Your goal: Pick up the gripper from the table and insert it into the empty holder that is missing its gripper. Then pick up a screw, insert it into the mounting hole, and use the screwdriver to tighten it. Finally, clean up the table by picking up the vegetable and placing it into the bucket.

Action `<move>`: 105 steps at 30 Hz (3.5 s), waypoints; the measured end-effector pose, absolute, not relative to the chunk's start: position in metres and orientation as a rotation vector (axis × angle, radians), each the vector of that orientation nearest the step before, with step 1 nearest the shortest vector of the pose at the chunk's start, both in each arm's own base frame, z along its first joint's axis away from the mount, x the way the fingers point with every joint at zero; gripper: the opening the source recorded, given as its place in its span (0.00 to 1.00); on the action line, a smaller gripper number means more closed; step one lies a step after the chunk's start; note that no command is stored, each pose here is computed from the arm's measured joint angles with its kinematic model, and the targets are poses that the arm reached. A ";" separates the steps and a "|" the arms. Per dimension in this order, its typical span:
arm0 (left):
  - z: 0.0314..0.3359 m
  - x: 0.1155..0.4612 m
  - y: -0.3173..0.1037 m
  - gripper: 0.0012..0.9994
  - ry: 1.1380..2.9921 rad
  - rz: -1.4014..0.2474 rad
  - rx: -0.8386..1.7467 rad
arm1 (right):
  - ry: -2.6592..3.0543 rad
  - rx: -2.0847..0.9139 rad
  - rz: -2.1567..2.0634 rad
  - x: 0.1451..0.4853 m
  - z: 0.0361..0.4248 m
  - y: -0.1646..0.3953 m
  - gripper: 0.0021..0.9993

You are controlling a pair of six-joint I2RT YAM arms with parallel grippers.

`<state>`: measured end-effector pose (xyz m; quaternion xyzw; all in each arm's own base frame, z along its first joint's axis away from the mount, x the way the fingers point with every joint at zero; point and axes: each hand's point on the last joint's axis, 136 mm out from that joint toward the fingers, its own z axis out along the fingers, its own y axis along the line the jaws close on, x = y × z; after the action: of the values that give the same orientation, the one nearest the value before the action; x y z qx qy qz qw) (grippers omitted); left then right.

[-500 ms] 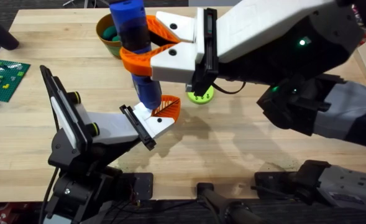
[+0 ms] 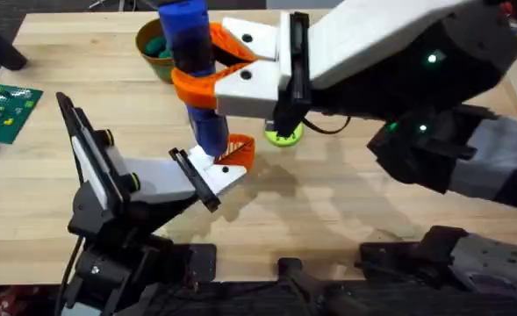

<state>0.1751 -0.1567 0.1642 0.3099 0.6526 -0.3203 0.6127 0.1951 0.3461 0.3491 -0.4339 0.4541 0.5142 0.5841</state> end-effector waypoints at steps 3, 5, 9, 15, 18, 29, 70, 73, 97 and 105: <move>0.164 0.175 -0.157 0.01 1.504 -0.740 0.716 | 1.099 -1.019 1.201 0.196 0.347 0.345 0.06; 0.164 0.175 -0.157 0.01 1.504 -0.741 0.717 | 1.113 -1.018 1.199 0.198 0.347 0.345 0.06; 0.164 0.175 -0.157 0.01 1.504 -0.741 0.717 | 1.108 -1.017 1.192 0.202 0.351 0.342 0.06; 0.164 0.175 -0.157 0.01 1.504 -0.741 0.717 | 1.007 -1.057 1.195 0.202 0.385 0.334 0.06; 0.164 0.175 -0.157 0.01 1.504 -0.740 0.717 | 0.969 -1.059 1.186 0.204 0.402 0.330 0.06; 0.164 0.175 -0.157 0.01 1.504 -0.740 0.717 | 0.992 -1.110 1.231 0.199 0.426 0.330 0.06; 0.164 0.175 -0.157 0.01 1.504 -0.741 0.717 | 0.973 -1.248 1.359 0.173 0.400 0.359 0.06; 0.164 0.175 -0.157 0.01 1.504 -0.741 0.717 | 0.949 -1.244 1.358 0.173 0.404 0.356 0.06; 0.164 0.175 -0.157 0.01 1.504 -0.741 0.717 | 0.964 -1.175 1.351 0.193 0.400 0.338 0.06; 0.164 0.175 -0.157 0.01 1.504 -0.741 0.717 | 0.991 -1.173 1.365 0.198 0.392 0.343 0.06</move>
<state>0.1747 -0.1570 0.1643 0.3109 0.6520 -0.3211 0.6125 0.1984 0.3427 0.3921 -0.4885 0.4127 0.5688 0.5172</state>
